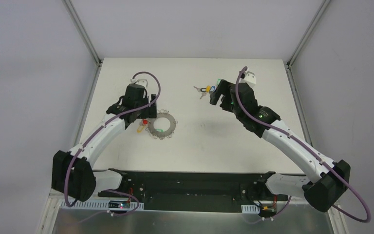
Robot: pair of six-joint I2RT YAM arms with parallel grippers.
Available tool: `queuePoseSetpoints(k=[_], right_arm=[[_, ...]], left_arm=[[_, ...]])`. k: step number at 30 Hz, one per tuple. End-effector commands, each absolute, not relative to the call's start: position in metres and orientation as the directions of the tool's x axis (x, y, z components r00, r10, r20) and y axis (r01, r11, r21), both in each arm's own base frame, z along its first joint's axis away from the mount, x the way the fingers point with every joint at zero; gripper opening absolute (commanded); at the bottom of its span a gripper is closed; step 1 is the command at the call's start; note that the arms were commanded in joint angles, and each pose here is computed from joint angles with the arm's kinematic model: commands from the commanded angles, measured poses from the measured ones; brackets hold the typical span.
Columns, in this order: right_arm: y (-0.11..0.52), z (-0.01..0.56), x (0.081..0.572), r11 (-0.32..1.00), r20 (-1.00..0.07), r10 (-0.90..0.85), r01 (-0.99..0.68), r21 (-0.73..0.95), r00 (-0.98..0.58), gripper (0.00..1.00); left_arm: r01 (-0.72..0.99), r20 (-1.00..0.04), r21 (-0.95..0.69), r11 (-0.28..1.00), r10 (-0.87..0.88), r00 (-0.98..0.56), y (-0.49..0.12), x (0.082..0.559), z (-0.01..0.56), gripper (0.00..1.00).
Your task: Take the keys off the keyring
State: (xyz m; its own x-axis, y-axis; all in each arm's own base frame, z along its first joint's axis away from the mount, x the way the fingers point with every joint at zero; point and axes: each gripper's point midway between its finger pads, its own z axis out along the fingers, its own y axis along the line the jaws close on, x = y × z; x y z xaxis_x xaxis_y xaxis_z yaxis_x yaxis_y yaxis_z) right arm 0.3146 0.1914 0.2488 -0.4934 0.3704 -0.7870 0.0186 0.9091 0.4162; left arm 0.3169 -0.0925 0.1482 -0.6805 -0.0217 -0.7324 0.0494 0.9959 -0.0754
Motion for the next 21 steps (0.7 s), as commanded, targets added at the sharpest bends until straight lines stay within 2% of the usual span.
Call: queuePoseSetpoints(k=[1, 5, 8, 11, 14, 17, 19, 21], right_arm=[[0.228, 0.271, 0.324, 0.857, -0.79, 0.44, -0.063, 0.512, -0.426, 0.99], [0.247, 0.264, 0.323, 0.859, -0.794, 0.421, -0.089, 0.504, -0.439, 0.99], [0.255, 0.262, 0.321, 0.869, -0.801, 0.393, -0.102, 0.484, -0.452, 0.99], [0.255, 0.263, 0.319, 0.873, -0.806, 0.386, -0.104, 0.476, -0.449, 0.99], [0.254, 0.262, 0.319, 0.875, -0.811, 0.384, -0.107, 0.473, -0.441, 0.99], [0.264, 0.259, 0.317, 0.869, -0.81, 0.358, -0.152, 0.471, -0.463, 0.99], [0.272, 0.252, 0.32, 0.869, -0.804, 0.347, -0.156, 0.47, -0.483, 0.99], [0.283, 0.233, 0.325, 0.88, -0.788, 0.32, -0.143, 0.453, -0.527, 0.94]], left_arm=[[-0.026, -0.687, -0.134, 0.991, -0.112, -0.718, -0.1, 0.341, 0.14, 0.73], [-0.042, -0.633, -0.132, 0.99, -0.117, -0.765, -0.104, 0.365, 0.12, 0.49], [-0.055, -0.598, -0.097, 0.994, -0.103, -0.795, -0.102, 0.376, 0.1, 0.42], [-0.086, -0.563, -0.115, 0.99, -0.137, -0.815, -0.099, 0.378, 0.087, 0.42], [-0.102, -0.538, -0.147, 0.984, -0.166, -0.826, -0.097, 0.382, 0.079, 0.48], [-0.145, -0.501, -0.226, 0.963, -0.243, -0.831, -0.095, 0.384, 0.077, 0.49], [-0.158, -0.507, -0.251, 0.955, -0.269, -0.819, -0.093, 0.386, 0.085, 0.51], [-0.155, -0.52, -0.265, 0.952, -0.276, -0.809, -0.094, 0.386, 0.092, 0.51]])
